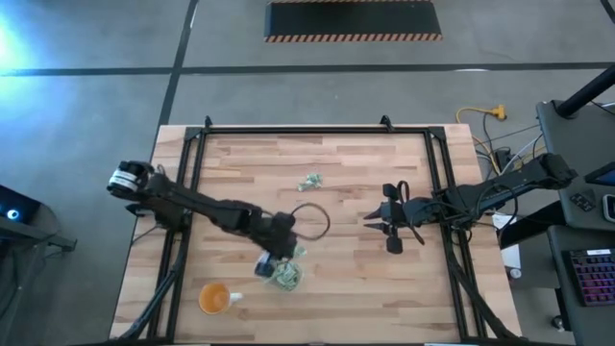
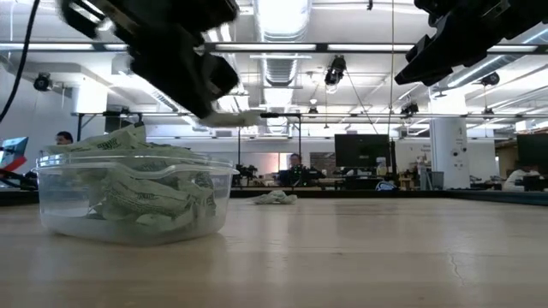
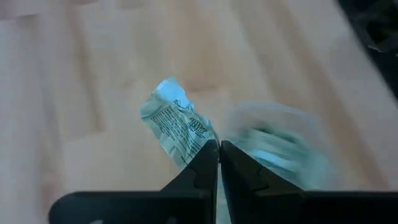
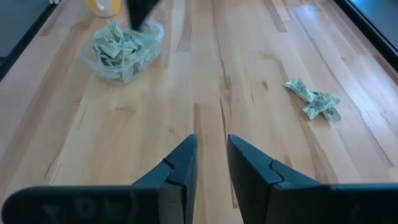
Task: Pick and place Stevia / Truvia into bins
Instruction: Put the stevia packet into the transparent container
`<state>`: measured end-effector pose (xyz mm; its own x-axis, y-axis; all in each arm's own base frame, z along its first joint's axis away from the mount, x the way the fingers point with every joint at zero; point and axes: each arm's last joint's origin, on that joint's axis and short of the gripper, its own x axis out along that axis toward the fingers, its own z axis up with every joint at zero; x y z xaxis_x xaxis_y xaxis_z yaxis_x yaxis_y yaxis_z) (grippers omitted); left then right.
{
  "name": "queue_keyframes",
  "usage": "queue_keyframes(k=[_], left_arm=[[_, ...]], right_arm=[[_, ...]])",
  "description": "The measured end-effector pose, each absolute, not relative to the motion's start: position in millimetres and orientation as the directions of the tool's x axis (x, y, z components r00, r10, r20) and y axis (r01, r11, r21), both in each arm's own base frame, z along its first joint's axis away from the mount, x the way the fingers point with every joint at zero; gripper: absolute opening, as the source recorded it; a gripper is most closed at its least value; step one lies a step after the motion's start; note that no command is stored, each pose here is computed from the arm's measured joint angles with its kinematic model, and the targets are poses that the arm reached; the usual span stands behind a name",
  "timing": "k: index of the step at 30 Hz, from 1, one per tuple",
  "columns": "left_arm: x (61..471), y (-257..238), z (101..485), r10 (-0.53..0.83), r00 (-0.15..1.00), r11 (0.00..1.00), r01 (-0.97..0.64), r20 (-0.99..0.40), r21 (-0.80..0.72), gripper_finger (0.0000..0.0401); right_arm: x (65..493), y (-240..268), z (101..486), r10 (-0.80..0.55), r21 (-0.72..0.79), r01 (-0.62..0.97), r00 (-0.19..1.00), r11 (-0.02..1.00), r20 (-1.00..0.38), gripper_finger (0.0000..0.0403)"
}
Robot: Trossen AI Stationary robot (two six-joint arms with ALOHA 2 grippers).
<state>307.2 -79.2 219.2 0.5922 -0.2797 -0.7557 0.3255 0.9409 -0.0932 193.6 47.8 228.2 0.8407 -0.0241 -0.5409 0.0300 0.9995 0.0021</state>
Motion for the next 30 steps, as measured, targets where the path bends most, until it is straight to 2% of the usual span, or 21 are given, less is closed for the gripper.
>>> queue_keyframes(k=[4, 11, 22, 25, 30], left_arm=[[296, -102, 222, -0.341, 0.543, 0.905, 0.411, -0.767, -0.112, 0.0], [283, -122, 218, -0.366, 0.472, 0.875, 0.467, -0.802, -0.124, 0.0], [275, -119, 199, -0.319, 0.451, 0.904, 0.408, -0.834, -0.125, 0.0001], [274, -116, 195, -0.296, 0.451, 0.913, 0.393, -0.842, -0.11, 0.0016], [276, -116, 197, -0.271, 0.477, 0.922, 0.379, -0.836, -0.083, 0.0063]], right_arm=[[193, 48, 227, -0.025, 0.002, 0.03, 0.84, 1.0, -0.543, 0.0077], [193, 48, 227, -0.024, 0.003, 0.03, 0.841, 1.0, -0.54, 0.0077], [194, 48, 227, -0.023, 0.004, 0.03, 0.843, 1.0, -0.537, 0.0077], [194, 48, 227, -0.023, 0.004, 0.03, 0.844, 1.0, -0.537, 0.0077], [194, 48, 228, -0.02, 0.006, 0.028, 0.845, 1.0, -0.535, 0.0077]])
